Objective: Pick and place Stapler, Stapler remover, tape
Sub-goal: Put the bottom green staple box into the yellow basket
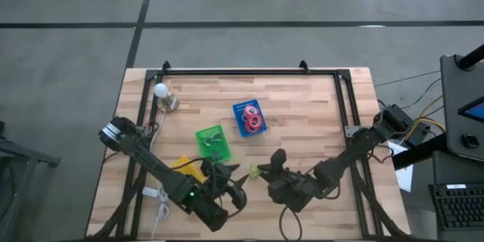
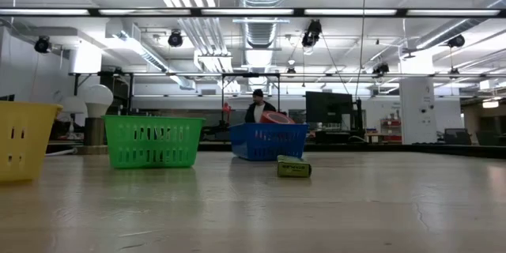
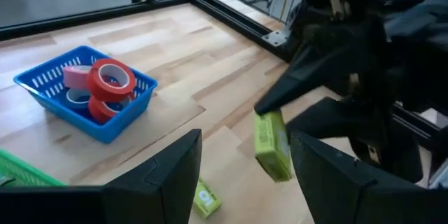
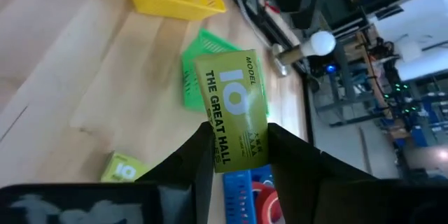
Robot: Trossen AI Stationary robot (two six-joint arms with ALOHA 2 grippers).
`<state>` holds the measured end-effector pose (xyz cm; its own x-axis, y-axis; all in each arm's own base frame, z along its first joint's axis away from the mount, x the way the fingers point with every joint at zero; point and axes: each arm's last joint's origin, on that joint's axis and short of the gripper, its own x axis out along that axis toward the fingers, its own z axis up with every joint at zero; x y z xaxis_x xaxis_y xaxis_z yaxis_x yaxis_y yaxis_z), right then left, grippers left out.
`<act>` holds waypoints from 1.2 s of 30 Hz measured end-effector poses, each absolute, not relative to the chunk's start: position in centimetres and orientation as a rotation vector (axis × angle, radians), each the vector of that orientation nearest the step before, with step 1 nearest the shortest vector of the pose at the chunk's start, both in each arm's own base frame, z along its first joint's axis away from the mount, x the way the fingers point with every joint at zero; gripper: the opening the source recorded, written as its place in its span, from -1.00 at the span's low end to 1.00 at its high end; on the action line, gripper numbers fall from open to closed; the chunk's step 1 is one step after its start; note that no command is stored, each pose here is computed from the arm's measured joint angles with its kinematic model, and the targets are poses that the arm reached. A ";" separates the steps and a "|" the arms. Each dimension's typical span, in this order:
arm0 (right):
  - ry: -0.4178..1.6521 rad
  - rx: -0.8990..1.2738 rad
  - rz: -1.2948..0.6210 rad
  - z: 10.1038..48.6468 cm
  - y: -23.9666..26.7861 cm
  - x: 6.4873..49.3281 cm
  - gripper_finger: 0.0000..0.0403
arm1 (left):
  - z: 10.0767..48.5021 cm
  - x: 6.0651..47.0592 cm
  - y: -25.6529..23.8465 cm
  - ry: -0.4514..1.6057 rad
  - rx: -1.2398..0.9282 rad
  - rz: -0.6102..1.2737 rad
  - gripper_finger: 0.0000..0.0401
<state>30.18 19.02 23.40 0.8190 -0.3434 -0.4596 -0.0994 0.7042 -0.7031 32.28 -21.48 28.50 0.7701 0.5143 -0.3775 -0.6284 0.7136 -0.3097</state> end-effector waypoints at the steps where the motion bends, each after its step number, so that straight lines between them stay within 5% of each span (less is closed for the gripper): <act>1: 0.607 -0.786 -0.154 23.6 19.0 30.3 -0.43 | 28.5 32.3 -21.5 0.272 -0.443 0.640 0.11; 26: 0.516 -0.801 -0.193 24.9 18.9 31.5 -0.45 | 28.0 33.0 -20.8 0.279 -0.433 0.637 0.08; 36: 0.522 -0.799 -0.194 24.7 18.7 31.6 -0.43 | 27.2 33.3 -20.8 0.286 -0.420 0.608 -0.43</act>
<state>31.61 18.71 24.66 0.8568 -0.3575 -0.3715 -0.0273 0.6881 -0.7251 33.26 -20.78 27.20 0.7860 0.4893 -0.3778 -0.6031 0.7410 -0.2951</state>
